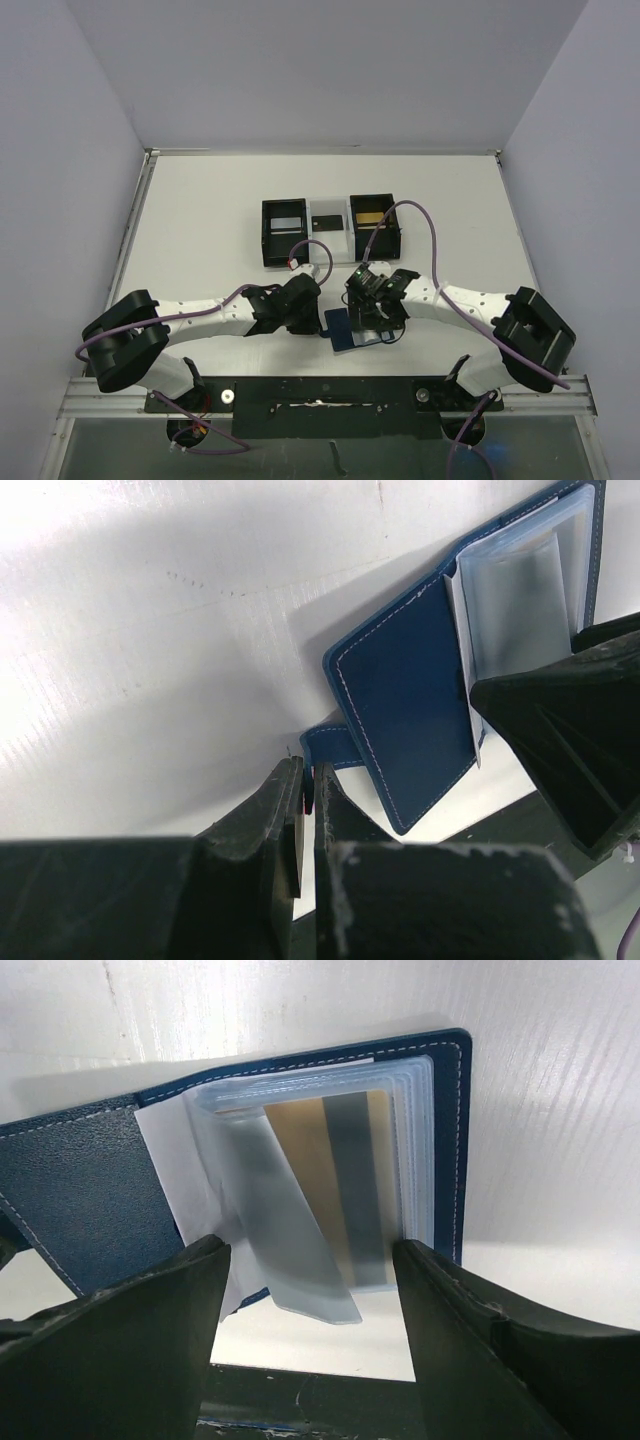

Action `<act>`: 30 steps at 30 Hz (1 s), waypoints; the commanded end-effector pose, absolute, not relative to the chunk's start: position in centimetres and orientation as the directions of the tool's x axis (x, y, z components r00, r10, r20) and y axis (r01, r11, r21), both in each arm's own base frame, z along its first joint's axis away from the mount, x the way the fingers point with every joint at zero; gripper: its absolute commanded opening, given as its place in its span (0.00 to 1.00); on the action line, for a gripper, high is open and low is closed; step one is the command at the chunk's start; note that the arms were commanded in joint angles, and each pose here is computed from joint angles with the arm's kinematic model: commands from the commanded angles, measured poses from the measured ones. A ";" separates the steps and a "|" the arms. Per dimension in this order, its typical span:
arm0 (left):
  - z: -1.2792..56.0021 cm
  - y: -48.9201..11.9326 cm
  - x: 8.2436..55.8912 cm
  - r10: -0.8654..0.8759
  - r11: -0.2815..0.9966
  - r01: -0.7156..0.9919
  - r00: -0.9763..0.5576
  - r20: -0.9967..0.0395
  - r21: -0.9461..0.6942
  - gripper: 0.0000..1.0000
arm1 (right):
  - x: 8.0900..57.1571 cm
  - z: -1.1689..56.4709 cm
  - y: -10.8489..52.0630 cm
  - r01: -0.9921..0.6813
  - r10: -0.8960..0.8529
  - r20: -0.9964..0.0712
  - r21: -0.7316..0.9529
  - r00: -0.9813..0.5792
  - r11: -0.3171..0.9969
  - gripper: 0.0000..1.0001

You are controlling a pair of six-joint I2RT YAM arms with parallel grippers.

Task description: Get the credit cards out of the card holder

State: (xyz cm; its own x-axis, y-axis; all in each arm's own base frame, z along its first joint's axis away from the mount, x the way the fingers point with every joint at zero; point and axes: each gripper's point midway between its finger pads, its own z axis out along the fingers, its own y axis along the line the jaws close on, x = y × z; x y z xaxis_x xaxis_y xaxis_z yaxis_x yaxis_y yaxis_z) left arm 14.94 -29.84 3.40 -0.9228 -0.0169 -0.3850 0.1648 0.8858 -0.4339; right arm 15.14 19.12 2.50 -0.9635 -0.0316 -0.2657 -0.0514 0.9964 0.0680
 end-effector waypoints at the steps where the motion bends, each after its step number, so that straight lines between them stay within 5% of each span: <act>1: 4.7 -31.2 15.4 -0.011 0.865 0.194 -0.915 -0.404 -0.462 0.00 | 15.4 2.8 20.0 -0.066 -0.044 -0.279 0.071 -0.959 0.995 0.69; 10: 4.8 -31.3 15.5 -0.012 0.864 0.195 -0.914 -0.406 -0.465 0.00 | 16.3 5.2 19.1 -0.035 -0.022 -0.354 0.032 -0.935 0.999 0.74; 18: 4.8 -31.5 15.5 -0.007 0.863 0.200 -0.913 -0.407 -0.464 0.00 | 15.7 2.8 19.3 -0.046 -0.040 -0.301 0.015 -0.953 0.999 0.76; 30: 4.9 -31.4 15.5 -0.008 0.863 0.200 -0.913 -0.408 -0.465 0.00 | 15.8 2.7 20.0 -0.057 -0.045 -0.303 0.033 -0.952 0.998 0.53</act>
State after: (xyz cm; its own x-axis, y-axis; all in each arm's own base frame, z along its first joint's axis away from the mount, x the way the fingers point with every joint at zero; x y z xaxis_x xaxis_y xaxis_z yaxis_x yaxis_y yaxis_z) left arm 14.95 -29.85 3.22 -0.9229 -0.0083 -0.3850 0.1704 0.8878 -0.4276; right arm 15.16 18.78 2.12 -0.9615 -0.0593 -0.2682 -0.0590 0.9982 -0.0091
